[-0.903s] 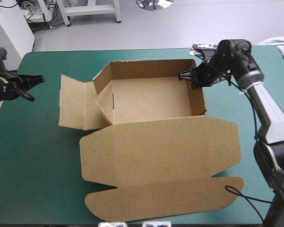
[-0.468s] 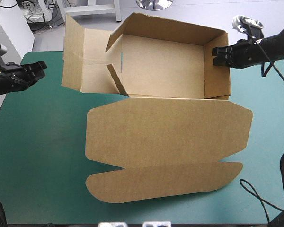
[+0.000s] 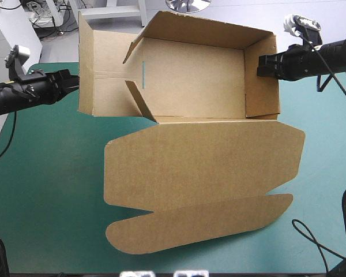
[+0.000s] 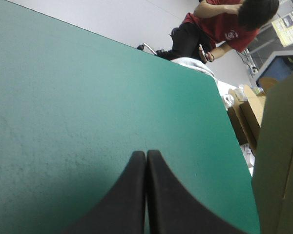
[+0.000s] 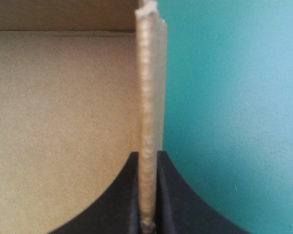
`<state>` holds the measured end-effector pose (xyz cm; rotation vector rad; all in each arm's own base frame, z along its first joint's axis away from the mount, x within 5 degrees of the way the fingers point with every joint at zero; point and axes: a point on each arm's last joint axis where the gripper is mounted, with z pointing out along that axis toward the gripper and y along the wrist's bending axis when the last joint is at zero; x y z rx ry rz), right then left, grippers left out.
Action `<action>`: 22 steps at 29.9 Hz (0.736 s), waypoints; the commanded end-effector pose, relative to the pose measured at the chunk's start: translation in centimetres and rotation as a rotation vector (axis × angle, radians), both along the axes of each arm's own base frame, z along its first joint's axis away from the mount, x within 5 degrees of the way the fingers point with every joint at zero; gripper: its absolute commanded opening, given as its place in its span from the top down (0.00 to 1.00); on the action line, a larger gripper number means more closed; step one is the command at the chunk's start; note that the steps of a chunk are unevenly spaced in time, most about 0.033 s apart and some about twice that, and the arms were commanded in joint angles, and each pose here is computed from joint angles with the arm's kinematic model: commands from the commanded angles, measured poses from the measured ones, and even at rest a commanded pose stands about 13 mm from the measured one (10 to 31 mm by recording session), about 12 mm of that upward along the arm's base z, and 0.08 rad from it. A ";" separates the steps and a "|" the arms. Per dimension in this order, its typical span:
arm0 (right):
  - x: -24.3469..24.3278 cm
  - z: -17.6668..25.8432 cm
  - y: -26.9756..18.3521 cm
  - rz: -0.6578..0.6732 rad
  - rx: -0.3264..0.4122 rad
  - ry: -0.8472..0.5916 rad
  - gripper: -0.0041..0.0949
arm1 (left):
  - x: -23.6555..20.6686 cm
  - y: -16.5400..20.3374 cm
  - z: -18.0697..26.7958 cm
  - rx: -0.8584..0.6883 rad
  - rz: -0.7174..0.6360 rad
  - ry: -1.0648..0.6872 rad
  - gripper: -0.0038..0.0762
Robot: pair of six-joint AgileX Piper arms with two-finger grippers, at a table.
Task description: Fold the box
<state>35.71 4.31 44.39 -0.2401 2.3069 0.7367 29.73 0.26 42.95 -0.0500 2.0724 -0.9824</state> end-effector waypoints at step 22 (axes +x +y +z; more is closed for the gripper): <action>-0.8 2.8 3.3 -0.012 0.016 -0.176 0.97 | -2.0 -6.4 2.1 -0.040 -0.254 -0.078 0.97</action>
